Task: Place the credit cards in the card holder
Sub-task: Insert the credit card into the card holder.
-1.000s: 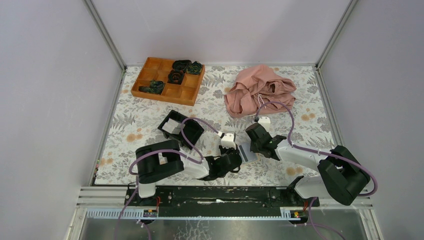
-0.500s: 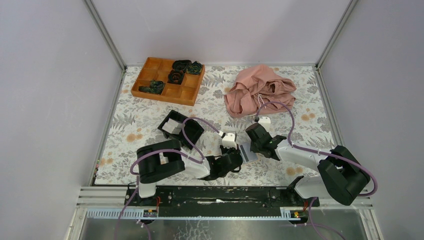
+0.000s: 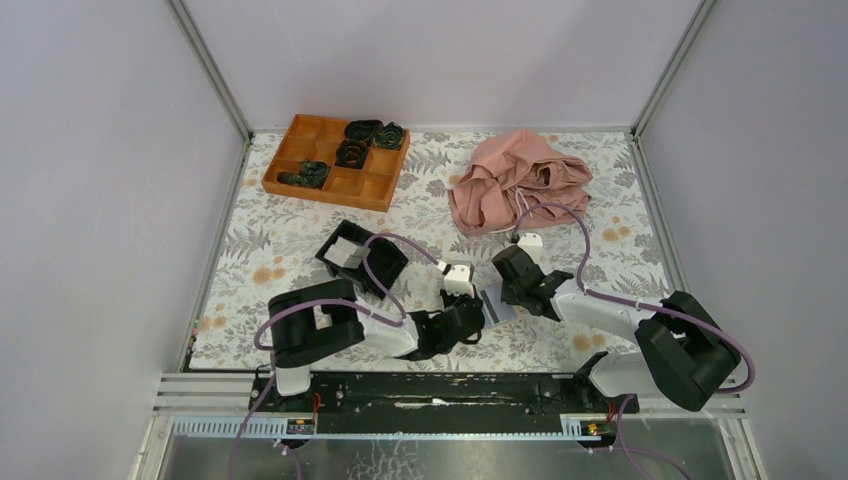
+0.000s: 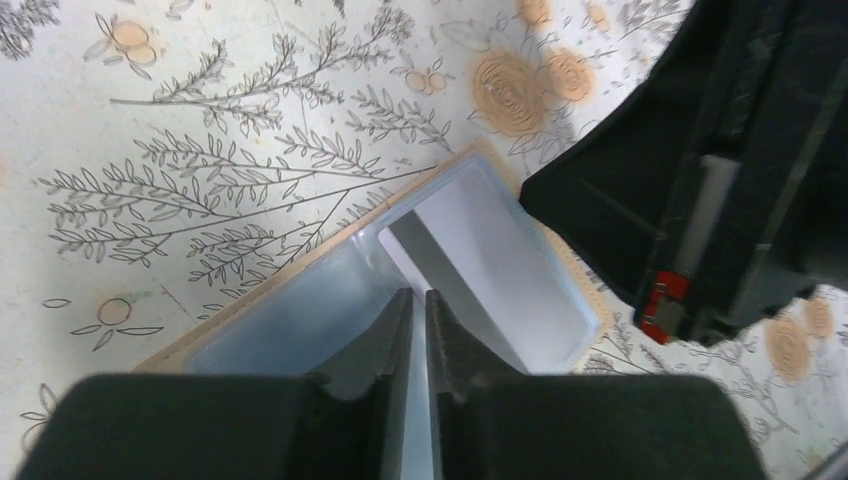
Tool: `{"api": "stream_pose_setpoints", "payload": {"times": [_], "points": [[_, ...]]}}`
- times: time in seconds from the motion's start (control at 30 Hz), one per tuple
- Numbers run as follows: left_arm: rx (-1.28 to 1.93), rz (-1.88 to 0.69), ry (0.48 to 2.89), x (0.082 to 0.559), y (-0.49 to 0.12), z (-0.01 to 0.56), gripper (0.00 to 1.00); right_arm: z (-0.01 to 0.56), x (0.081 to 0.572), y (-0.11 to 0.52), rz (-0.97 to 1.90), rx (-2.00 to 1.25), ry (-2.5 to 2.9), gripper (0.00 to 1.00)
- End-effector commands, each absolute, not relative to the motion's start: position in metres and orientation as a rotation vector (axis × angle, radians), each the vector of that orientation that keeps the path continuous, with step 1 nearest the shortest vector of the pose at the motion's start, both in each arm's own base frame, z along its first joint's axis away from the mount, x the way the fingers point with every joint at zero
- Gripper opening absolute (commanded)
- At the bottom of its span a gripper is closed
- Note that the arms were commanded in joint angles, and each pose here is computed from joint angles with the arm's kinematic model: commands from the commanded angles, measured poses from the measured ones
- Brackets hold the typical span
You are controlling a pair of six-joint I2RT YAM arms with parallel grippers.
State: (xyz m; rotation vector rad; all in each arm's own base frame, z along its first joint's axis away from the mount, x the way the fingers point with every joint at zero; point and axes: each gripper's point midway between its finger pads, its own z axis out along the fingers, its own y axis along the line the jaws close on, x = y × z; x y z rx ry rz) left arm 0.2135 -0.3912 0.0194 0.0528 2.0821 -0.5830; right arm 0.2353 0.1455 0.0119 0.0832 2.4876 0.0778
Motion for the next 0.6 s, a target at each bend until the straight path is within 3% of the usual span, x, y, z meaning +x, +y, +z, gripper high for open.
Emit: {"api": "stream_pose_setpoints", "payload": {"times": [0.0, 0.13, 0.33, 0.43, 0.57], "points": [[-0.003, -0.653, 1.999, 0.216, -0.391, 0.062, 0.2, 0.004, 0.226, 0.15, 0.13, 0.105, 2.528, 0.0], [-0.039, -0.651, 1.952, 0.218, -0.375, 0.09, 0.3, 0.003, 0.225, 0.15, 0.13, 0.109, 2.53, 0.0], [-0.14, -0.619, 1.948, 0.208, -0.327, 0.094, 0.34, 0.004, 0.225, 0.151, 0.14, 0.115, 2.528, 0.0], [-0.151, -0.583, 2.012, 0.2, -0.311, 0.068, 0.33, 0.004, 0.225, 0.152, 0.146, 0.117, 2.528, 0.0], [-0.156, -0.521, 2.088, 0.191, -0.299, 0.038, 0.21, 0.003, 0.225, 0.153, 0.152, 0.116, 2.532, 0.0]]}}
